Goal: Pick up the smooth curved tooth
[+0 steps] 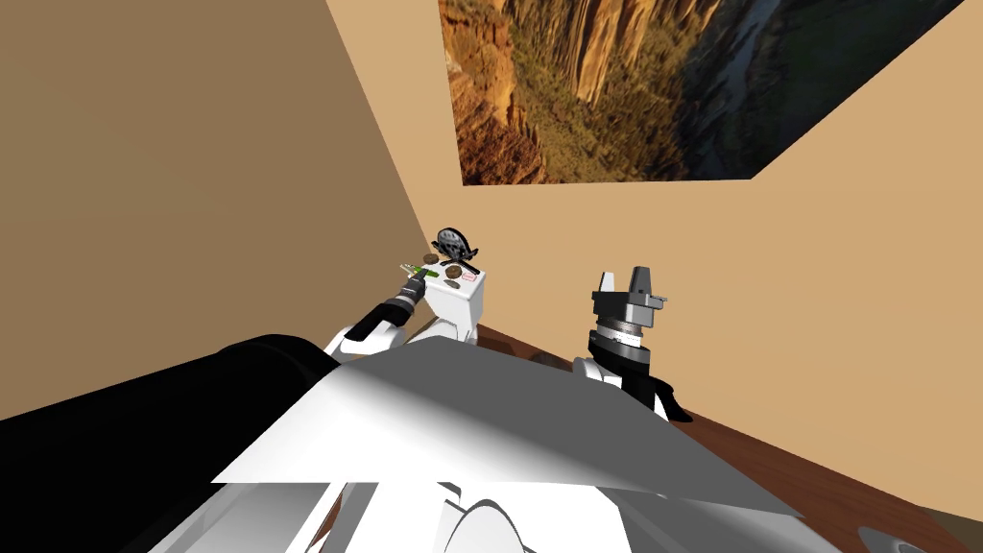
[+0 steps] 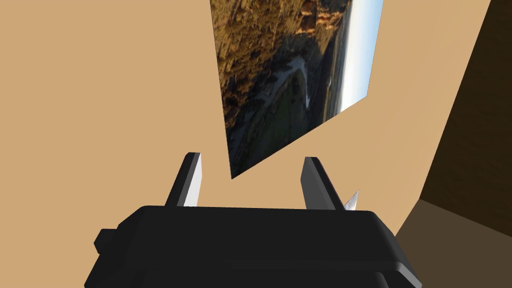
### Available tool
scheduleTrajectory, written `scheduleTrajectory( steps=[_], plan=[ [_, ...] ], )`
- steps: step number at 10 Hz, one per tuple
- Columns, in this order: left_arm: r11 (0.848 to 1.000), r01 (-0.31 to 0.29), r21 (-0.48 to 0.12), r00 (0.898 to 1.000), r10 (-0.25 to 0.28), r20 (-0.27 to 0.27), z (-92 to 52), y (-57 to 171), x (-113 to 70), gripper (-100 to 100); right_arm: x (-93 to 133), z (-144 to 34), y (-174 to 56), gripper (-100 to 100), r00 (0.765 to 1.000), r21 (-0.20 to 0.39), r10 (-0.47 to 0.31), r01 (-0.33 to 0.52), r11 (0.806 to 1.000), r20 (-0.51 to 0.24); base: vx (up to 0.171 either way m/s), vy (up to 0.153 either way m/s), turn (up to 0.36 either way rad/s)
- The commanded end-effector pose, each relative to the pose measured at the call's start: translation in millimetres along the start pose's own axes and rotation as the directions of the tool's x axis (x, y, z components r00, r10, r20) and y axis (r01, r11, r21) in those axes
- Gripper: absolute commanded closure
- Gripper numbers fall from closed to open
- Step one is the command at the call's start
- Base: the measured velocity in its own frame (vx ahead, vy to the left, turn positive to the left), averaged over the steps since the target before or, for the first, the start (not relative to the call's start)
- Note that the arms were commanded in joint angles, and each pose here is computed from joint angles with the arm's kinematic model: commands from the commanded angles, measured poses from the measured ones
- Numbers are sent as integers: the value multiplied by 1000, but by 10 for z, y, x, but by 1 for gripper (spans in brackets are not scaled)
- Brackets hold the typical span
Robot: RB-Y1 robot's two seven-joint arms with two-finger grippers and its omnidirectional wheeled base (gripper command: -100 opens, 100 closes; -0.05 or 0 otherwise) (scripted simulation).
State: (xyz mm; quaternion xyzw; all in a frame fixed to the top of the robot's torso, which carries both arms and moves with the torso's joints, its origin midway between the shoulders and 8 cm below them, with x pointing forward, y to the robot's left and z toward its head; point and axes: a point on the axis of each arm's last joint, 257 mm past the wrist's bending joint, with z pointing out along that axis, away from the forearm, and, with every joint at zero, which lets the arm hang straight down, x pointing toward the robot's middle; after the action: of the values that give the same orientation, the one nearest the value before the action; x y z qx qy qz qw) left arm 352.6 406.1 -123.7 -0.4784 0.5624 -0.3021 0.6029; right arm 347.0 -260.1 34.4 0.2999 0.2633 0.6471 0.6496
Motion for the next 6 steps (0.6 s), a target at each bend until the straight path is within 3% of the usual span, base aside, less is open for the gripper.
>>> scheduleTrajectory(
  steps=[1,6],
  plan=[
    [998,-12,-57,1000,11,-4,-3,162,-50,-100,0,0,0,0,1000,0,0,0,1000,0,33,2,0],
    [983,-29,-179,1000,27,-15,-56,474,-126,-100,0,0,0,0,1000,0,0,0,1000,0,32,-7,-2]
  ],
)
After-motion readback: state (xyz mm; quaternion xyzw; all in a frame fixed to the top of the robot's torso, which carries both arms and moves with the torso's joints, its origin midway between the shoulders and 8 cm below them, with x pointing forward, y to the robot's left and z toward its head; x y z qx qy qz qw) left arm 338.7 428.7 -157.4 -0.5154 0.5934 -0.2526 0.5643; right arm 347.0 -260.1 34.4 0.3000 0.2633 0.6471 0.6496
